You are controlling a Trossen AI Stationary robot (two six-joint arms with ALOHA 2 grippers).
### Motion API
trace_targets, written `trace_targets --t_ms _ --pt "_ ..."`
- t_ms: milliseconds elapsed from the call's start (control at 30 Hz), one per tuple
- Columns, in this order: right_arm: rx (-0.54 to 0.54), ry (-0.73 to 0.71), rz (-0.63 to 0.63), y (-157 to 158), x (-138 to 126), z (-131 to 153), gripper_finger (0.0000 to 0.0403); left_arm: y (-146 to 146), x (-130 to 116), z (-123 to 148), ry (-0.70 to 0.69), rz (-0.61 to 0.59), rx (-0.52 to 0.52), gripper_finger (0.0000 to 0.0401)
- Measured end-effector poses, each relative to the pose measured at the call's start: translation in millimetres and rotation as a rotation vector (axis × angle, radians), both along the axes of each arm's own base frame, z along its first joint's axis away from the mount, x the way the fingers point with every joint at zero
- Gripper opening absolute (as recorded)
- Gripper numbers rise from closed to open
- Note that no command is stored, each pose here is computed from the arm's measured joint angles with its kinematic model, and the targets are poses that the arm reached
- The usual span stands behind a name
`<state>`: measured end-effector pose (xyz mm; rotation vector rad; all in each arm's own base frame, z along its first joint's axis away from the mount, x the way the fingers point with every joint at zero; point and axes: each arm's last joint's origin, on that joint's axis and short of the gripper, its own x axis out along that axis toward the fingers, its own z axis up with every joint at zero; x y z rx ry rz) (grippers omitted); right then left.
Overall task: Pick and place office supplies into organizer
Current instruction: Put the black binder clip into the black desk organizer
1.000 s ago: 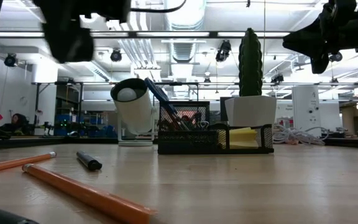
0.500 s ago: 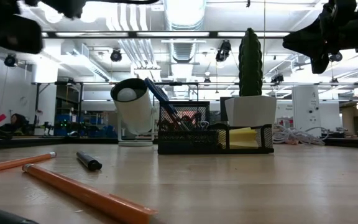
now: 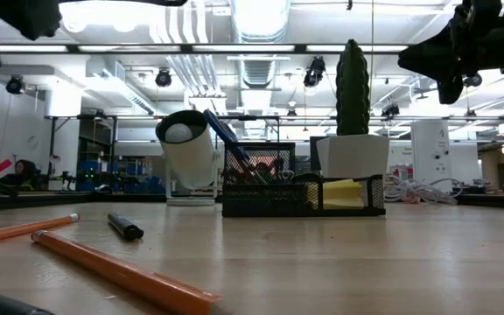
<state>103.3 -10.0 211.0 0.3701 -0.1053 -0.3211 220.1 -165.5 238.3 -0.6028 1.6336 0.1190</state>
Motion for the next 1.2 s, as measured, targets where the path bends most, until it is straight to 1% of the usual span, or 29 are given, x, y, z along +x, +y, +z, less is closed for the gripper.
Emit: trace_targets --t_ms 233,500,700,833,1033,1200 --pt "0.001 -0.001 -0.013 -0.3 -0.1 0.0 0.0054 -14.3 -9.3 0.2 0.021 0.058 -0.001 0.0162" --pt "0.000 0.000 -0.016 -0.4 -0.1 0.0 0.0054 -26.3 -15.4 0.0 -0.052 0.076 0.048 0.0162" --pt "-0.002 0.001 -0.017 -0.5 -0.1 0.0 0.0054 -30.4 -16.2 -5.3 -0.049 0.061 0.069 0.0162" --pt "-0.002 0.001 -0.017 -0.5 -0.1 0.0 0.0054 -38.4 -19.3 -12.9 -0.048 0.031 0.103 0.0162" --pt "-0.002 0.001 -0.017 -0.4 -0.1 0.0 0.0054 -49.1 -29.0 -15.9 -0.111 -0.009 0.174 0.0162" --pt "-0.002 0.001 -0.017 -0.5 -0.1 0.0 0.0054 -54.5 -35.6 -16.3 -0.152 -0.036 0.209 0.0162"
